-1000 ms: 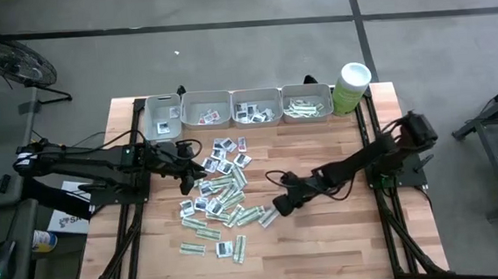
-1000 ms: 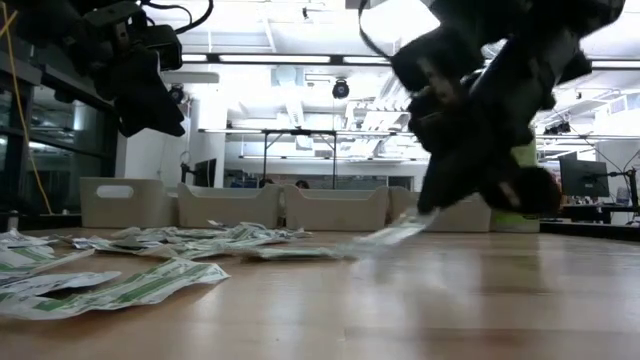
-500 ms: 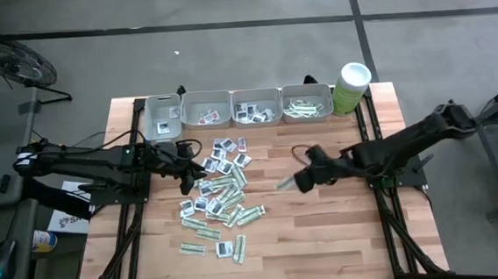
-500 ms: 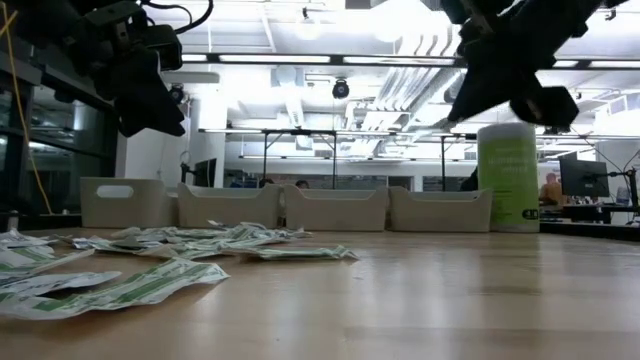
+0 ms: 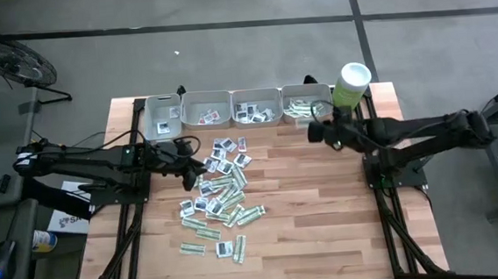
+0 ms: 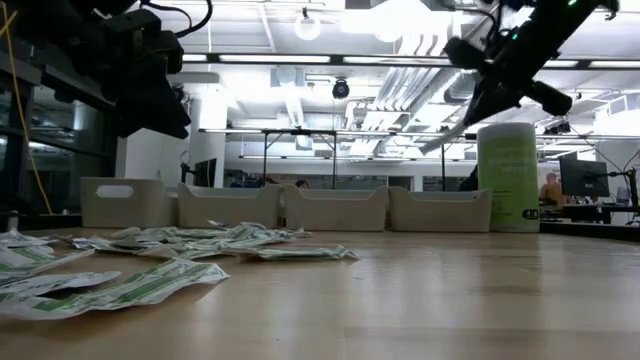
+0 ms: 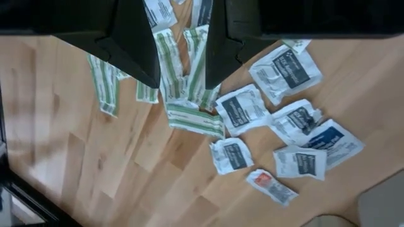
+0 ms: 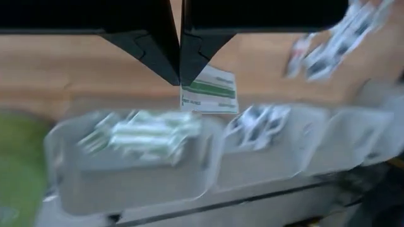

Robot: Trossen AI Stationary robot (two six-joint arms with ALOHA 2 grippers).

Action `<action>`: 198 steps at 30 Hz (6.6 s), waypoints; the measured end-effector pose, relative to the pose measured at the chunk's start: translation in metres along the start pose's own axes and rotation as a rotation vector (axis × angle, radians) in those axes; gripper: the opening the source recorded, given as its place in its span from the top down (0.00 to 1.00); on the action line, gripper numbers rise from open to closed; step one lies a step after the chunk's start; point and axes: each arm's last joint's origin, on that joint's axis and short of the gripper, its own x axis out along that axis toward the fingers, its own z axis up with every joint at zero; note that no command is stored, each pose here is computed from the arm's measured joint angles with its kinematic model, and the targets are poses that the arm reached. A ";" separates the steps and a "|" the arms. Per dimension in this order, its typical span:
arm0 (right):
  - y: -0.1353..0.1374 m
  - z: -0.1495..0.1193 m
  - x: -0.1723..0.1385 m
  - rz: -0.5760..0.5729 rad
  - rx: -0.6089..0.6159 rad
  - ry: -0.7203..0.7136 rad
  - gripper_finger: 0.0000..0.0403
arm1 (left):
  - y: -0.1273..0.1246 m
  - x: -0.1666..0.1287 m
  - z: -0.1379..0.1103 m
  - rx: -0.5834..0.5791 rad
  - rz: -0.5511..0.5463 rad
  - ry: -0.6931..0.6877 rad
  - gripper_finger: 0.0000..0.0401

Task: Pick & Place First Aid Supplies
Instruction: Put the green bandage into the right gray bin, then put the gray towelette pack into the middle right gray bin

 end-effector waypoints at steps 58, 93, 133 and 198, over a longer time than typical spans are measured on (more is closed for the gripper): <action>-0.022 0.083 0.113 0.381 -0.142 0.196 0.54 | -0.008 0.045 0.005 -0.178 0.003 -0.034 0.69; -0.050 -0.030 0.034 0.846 -0.208 0.157 0.55 | -0.005 0.044 0.007 -0.278 0.103 -0.134 0.69; -0.071 -0.054 0.023 0.880 -0.167 0.143 0.54 | 0.003 0.097 0.035 -0.088 0.377 0.007 0.42; -0.071 -0.054 0.023 0.881 -0.159 0.149 0.54 | 0.076 0.155 0.062 -0.582 0.371 0.175 0.51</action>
